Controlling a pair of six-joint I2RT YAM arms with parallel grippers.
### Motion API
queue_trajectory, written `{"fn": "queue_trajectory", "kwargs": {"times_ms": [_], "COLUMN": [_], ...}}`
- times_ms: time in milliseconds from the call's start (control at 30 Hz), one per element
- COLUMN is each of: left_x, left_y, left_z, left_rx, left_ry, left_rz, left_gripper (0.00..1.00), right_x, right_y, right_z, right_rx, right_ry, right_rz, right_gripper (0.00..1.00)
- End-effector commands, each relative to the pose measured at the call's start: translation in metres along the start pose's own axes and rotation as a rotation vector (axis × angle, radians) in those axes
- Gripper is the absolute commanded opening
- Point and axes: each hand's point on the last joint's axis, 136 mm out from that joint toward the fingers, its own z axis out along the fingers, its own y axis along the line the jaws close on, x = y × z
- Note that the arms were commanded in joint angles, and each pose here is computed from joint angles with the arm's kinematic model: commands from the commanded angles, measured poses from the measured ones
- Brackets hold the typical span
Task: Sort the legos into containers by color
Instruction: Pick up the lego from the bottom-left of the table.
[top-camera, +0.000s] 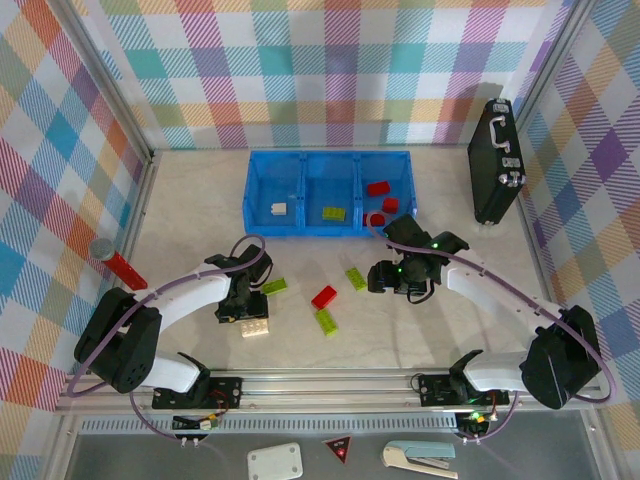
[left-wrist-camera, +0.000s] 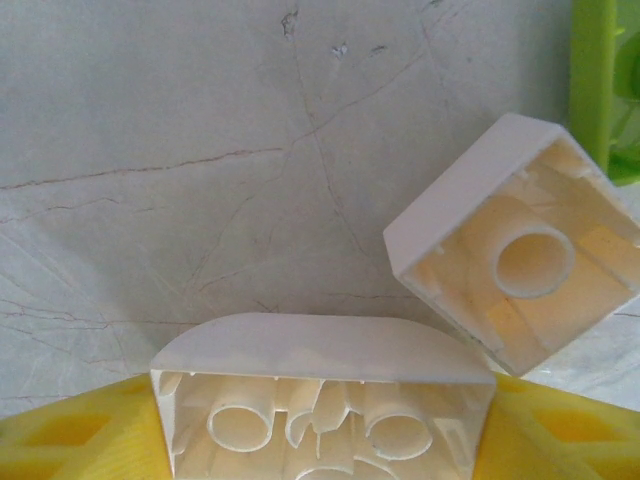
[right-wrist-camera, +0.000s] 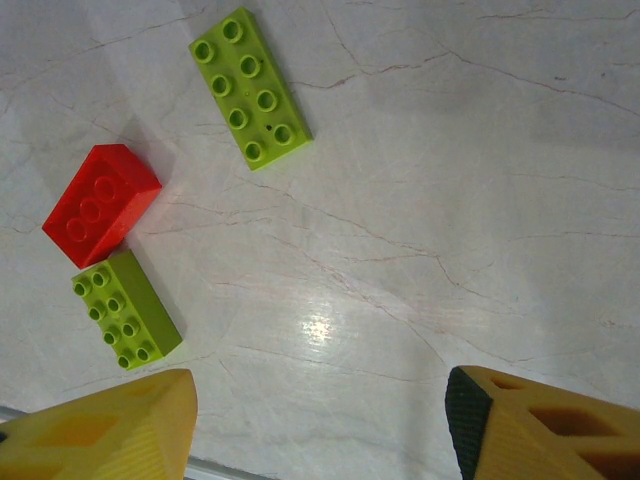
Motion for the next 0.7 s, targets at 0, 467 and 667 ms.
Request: {"fn": "queue_trajectory", "kwargs": {"times_ms": [0,467,667], "left_x": [-0.001,-0.014,-0.025], "left_y": [-0.001,-0.005,-0.010], "left_z": [-0.004,-0.035,-0.052], "left_rx": [0.008,0.032,0.044], "left_ry": [-0.019,-0.083,-0.112], "left_rz": [0.008,0.015,0.039], "left_gripper": [0.66,0.64,0.64], "right_x": [-0.001,0.000,0.002], "right_y": [0.007,0.006,0.002], "right_z": [-0.001,-0.002,-0.005], "right_rx": [-0.016,-0.004,0.006], "right_ry": [0.000,0.000,-0.004], "right_rz": [-0.020,-0.026,-0.026], "right_gripper": [0.68,0.68,0.68]}}
